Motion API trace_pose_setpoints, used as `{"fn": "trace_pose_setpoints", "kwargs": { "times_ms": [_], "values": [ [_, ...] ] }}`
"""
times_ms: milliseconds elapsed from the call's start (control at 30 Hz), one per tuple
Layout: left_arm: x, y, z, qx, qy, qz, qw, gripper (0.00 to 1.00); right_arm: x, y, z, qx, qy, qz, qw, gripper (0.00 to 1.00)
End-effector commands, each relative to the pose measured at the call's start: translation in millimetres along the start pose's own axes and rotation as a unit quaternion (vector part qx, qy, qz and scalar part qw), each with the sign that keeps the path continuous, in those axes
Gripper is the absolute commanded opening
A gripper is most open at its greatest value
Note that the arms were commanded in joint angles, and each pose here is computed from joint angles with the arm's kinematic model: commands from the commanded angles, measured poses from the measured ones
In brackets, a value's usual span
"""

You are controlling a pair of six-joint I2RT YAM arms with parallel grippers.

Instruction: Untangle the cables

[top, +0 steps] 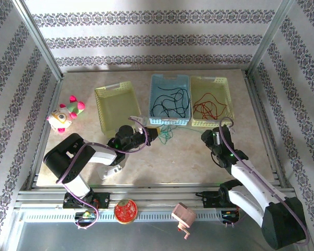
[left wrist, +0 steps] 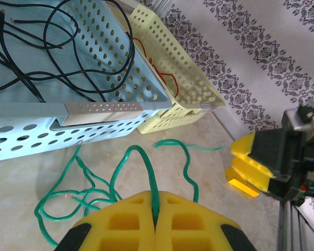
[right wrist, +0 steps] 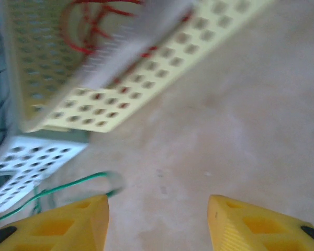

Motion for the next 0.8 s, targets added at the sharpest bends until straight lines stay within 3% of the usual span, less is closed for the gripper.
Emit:
{"fn": "trace_pose_setpoints", "kwargs": {
  "times_ms": [0,133,233,500,767],
  "values": [
    [-5,0,5,0.012,0.001,0.015,1.0,0.0,-12,54,-15,-0.104,-0.008,-0.105,0.989,0.53],
    [-6,-3,7,0.014,0.003,0.02,1.0,0.0,-1,85,-21,-0.152,0.008,-0.168,0.974,0.54],
    [-9,-4,5,0.013,-0.004,0.019,1.0,0.0,4,88,-18,-0.137,0.005,-0.172,0.975,0.54],
    [-44,-25,-15,0.042,-0.063,0.012,0.997,0.0,-11,15,-12,0.01,-0.074,-0.027,0.997,0.54],
    [-120,-25,-56,0.071,-0.194,-0.035,0.978,0.0,-18,-23,-26,0.047,-0.11,0.043,0.992,0.55]
  ]
}}
Point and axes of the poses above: each hand's point on the last joint's axis, 136 mm out from that joint toward the fingers, its own z axis out along the fingers, its own y axis along the line the jaws close on, x = y × z, the point moved 3 cm from there along -z, back along the fingers
